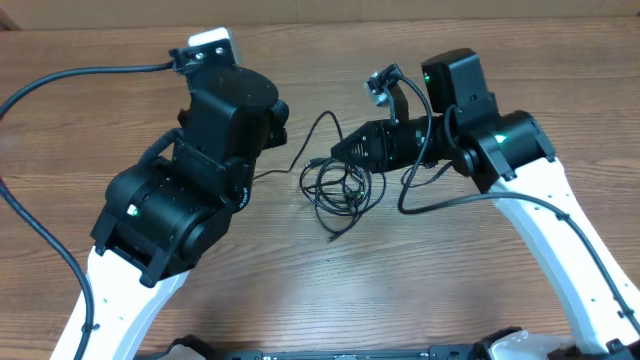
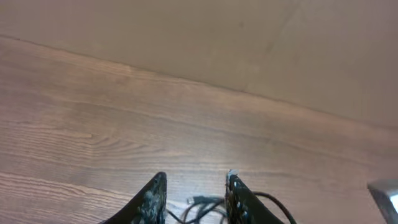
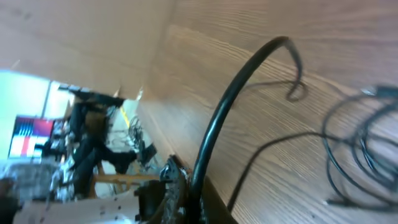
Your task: Untangle cables
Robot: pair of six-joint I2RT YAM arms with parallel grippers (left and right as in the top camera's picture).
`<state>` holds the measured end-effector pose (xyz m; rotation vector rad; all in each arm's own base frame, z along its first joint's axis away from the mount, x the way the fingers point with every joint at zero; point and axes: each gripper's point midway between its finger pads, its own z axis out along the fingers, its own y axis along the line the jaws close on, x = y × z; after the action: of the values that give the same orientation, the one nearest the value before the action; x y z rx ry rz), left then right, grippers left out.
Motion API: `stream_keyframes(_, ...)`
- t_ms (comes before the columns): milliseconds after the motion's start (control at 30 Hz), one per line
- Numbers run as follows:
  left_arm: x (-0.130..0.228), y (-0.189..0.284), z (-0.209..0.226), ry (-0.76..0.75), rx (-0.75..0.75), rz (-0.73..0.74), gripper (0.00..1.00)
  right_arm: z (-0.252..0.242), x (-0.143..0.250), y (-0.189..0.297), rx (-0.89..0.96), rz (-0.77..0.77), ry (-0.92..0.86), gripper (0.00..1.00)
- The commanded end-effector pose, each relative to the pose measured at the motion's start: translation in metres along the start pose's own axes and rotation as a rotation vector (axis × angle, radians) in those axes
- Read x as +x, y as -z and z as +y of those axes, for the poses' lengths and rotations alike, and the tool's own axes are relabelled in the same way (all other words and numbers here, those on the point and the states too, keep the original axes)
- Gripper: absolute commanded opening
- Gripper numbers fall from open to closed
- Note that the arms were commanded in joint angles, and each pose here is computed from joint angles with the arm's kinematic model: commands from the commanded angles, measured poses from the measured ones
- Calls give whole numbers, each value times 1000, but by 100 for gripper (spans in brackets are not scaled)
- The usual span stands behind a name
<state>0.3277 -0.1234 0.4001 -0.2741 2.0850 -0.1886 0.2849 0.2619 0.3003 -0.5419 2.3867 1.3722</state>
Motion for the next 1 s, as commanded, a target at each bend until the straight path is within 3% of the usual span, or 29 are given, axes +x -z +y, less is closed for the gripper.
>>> stream_keyframes(0,10,3,-27,8,150,76,31,34,5,10,-133,0,175,4)
stream_keyframes(100,13,6,-39,90,212,111,35,37,5,11,-148,2,180,4)
stream_keyframes(200,18,10,-54,168,291,165,54,46,4,12,-199,0,203,4)
stream_keyframes(300,19,12,-58,171,312,173,59,69,2,18,-325,-8,273,4)
stream_keyframes(400,23,15,-65,170,354,203,72,78,-2,21,-370,-21,317,4)
stream_keyframes(533,20,12,-59,228,339,209,67,83,-1,23,-399,-19,332,4)
stream_keyframes(700,37,7,-75,273,403,330,67,89,-13,25,-407,-47,313,4)
stream_keyframes(967,39,-8,-71,301,369,350,46,88,-16,25,-399,-58,306,4)
